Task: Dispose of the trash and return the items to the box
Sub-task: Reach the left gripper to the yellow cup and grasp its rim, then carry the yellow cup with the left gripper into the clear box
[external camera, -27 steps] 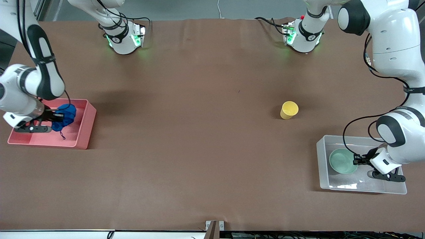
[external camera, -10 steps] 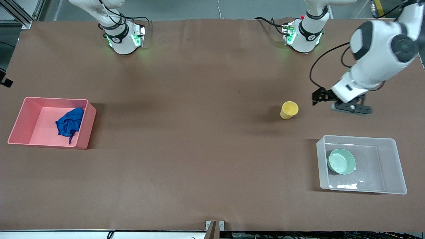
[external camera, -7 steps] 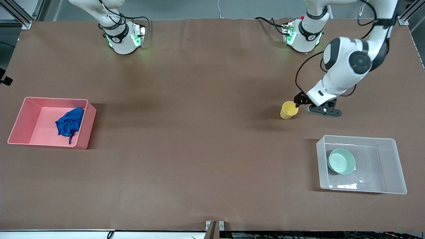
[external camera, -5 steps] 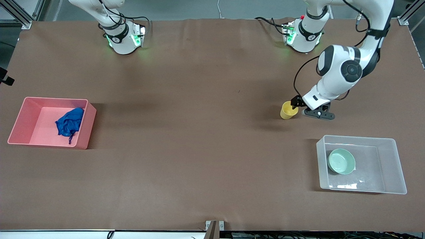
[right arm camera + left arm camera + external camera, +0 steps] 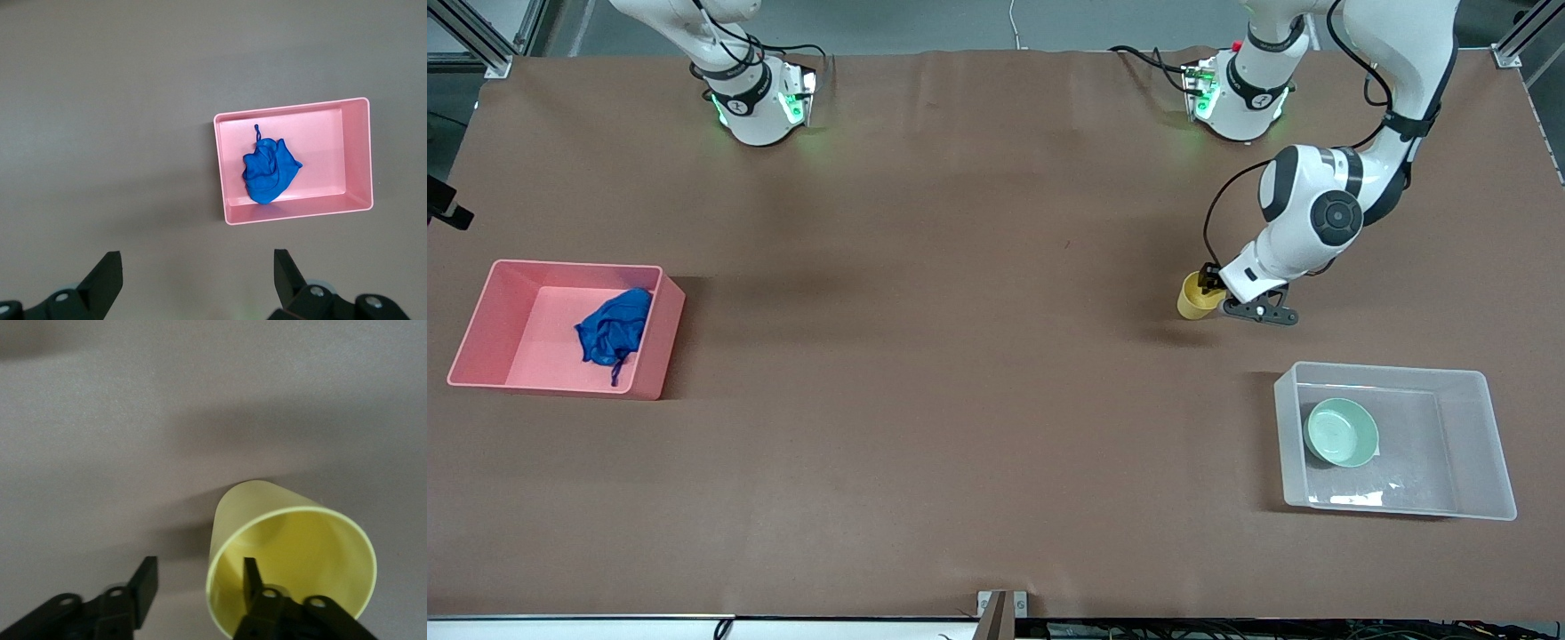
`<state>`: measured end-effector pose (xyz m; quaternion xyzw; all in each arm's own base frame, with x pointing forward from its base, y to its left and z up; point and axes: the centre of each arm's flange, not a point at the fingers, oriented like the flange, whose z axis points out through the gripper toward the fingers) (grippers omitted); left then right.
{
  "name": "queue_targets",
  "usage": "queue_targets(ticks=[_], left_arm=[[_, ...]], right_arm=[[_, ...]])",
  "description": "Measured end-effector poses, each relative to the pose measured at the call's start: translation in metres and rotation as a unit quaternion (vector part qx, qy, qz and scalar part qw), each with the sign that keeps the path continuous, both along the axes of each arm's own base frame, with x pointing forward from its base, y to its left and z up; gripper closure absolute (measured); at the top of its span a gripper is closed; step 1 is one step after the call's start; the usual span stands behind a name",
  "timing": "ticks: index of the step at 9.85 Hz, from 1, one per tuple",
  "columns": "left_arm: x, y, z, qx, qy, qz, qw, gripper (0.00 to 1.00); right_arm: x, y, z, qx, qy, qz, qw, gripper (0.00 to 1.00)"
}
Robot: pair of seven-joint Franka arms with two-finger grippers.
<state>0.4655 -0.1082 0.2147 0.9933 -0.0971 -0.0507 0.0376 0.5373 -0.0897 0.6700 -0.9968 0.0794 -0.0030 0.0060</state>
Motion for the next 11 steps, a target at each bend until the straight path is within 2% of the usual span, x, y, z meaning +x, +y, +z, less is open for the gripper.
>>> queue_targets(ticks=[2,3,5,6,9,11], left_arm=[[0.001,-0.002,0.003,-0.001,-0.005,-0.002,1.000,0.78],[0.004,-0.002,0.008,-0.002,-0.012,-0.002,1.000,0.94],[0.015,-0.003,0.045,-0.003,-0.031,-0.004,1.000,0.97],[0.026,-0.002,0.076,-0.003,-0.027,-0.003,1.000,0.97],[0.091,0.039,0.184,-0.010,-0.027,-0.004,1.000,0.97],[0.138,0.082,0.199,-0.008,-0.038,0.011,0.999,0.97]], right_arm=[[0.000,0.000,0.000,0.000,0.000,0.000,1.000,0.00],[0.000,0.000,0.000,0.000,0.000,0.000,1.000,0.00],[0.000,0.000,0.000,0.000,0.000,0.000,1.000,0.00],[0.000,0.000,0.000,0.000,0.000,0.000,1.000,0.00],[0.000,0.000,0.001,0.000,-0.001,0.000,1.000,0.00],[0.000,0.001,0.001,0.000,-0.001,0.000,1.000,0.00]])
